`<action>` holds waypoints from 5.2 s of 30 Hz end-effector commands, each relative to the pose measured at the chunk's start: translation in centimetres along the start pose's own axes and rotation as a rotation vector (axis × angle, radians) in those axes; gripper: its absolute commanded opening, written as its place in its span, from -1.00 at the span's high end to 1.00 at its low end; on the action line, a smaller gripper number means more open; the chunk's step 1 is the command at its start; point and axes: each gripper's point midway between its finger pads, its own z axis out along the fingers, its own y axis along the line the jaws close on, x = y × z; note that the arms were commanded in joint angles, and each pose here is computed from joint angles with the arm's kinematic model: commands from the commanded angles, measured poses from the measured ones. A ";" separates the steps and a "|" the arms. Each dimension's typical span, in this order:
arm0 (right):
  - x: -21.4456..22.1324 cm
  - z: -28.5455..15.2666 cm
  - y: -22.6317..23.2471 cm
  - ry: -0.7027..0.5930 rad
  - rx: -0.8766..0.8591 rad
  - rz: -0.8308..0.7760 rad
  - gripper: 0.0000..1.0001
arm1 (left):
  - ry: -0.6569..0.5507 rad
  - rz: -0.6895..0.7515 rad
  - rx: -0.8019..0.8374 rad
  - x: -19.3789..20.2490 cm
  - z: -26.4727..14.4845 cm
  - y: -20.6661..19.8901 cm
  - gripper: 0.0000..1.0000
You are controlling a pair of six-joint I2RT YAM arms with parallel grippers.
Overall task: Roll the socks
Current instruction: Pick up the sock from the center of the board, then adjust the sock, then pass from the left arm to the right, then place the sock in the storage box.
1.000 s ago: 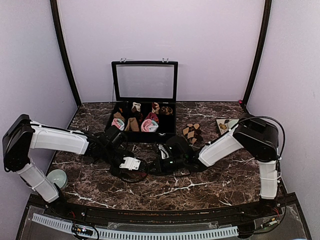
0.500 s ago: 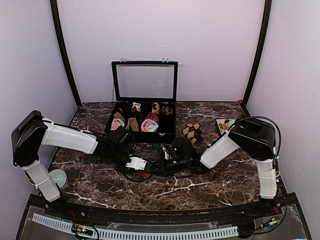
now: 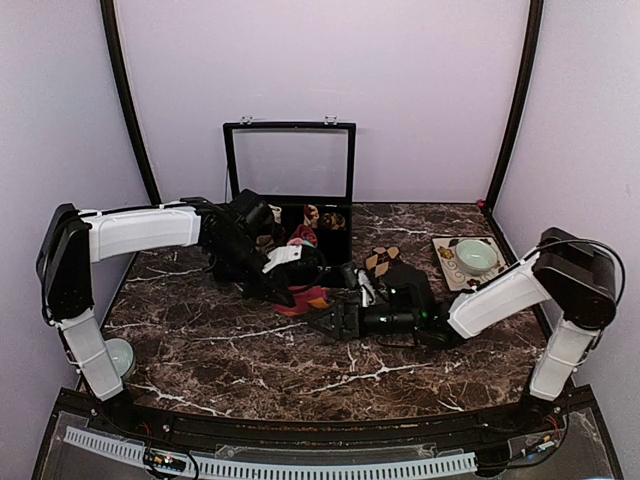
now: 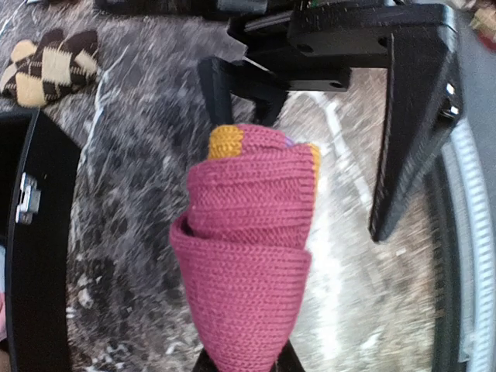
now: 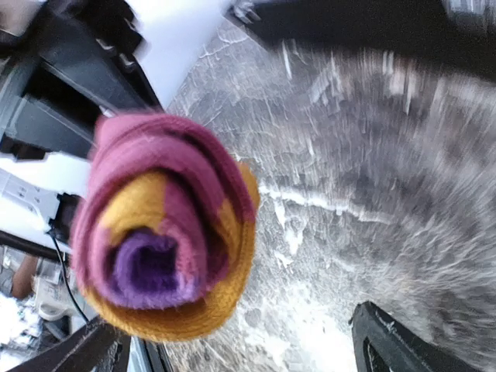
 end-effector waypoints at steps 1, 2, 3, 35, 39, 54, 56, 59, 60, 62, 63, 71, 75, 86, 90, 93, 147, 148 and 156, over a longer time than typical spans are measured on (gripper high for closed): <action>-4.3 -4.4 1.8 -0.238 0.055 -0.217 -0.99 | -0.126 -0.185 0.251 -3.2 -3.1 -4.4 1.00; -5.3 -5.5 2.3 -0.295 0.061 -0.229 -0.99 | -0.139 -0.190 0.263 -3.7 -3.6 -4.6 1.00; -6.2 -6.7 2.5 -0.352 0.072 -0.235 -0.99 | -0.154 -0.191 0.270 -4.1 -4.0 -4.8 1.00; -6.5 -2.7 11.0 -0.113 -0.185 -0.530 0.10 | -0.281 -0.200 0.367 -7.6 -7.6 -6.8 1.00; -6.4 -2.4 11.4 -0.106 -0.213 -0.515 0.62 | -0.275 -0.195 0.369 -7.5 -7.7 -7.0 1.00; -9.4 -2.0 11.6 -0.255 -0.196 -0.310 1.00 | -0.128 0.208 -0.111 -6.2 -8.4 -4.3 -0.40; -9.6 -1.6 11.9 -0.262 -0.223 -0.277 1.00 | -0.073 0.264 -0.151 -5.6 -7.6 -4.3 -0.40; -9.8 -1.4 12.5 -0.264 -0.267 -0.238 1.00 | -0.008 0.299 -0.283 -5.1 -7.1 -2.4 -0.31; -9.9 -1.5 12.7 -0.270 -0.283 -0.229 1.00 | 0.011 0.311 -0.319 -5.0 -7.3 -1.8 -0.28; -10.0 -1.6 13.0 -0.277 -0.299 -0.214 1.00 | 0.018 0.326 -0.361 -5.1 -7.7 -1.2 -0.26; -10.0 -1.6 13.0 -0.282 -0.307 -0.205 1.00 | 0.022 0.336 -0.376 -5.1 -8.0 -1.1 -0.25; -10.4 -1.5 13.7 -0.311 -0.364 -0.135 1.00 | 0.056 0.373 -0.351 -4.7 -7.2 -2.8 -0.24; -10.5 -1.4 13.9 -0.314 -0.393 -0.087 1.00 | 0.068 0.415 -0.460 -5.2 -7.8 -1.4 -0.10; -10.1 0.2 12.7 -0.269 -0.359 0.047 0.89 | 0.109 0.529 -0.638 -5.8 -9.0 0.3 0.63; -9.8 -0.1 12.4 -0.265 -0.331 0.005 0.45 | 0.093 0.458 -0.569 -5.8 -8.5 -0.7 1.00; -9.9 -1.5 12.9 -0.295 -0.316 -0.096 -0.05 | 0.015 0.312 -0.361 -6.5 -8.6 -3.1 1.00; -23.9 -1.1 -11.7 0.043 0.659 -0.584 1.00 | -0.243 -0.656 -0.175 6.7 -15.0 9.5 -0.98; -23.9 -0.8 -12.1 0.056 0.662 -0.585 1.00 | -0.241 -0.660 -0.176 6.9 -14.9 9.5 -0.98; -25.0 -0.7 -12.9 0.037 0.715 -0.622 1.00 | -0.247 -0.678 -0.152 7.3 -14.3 9.1 -0.98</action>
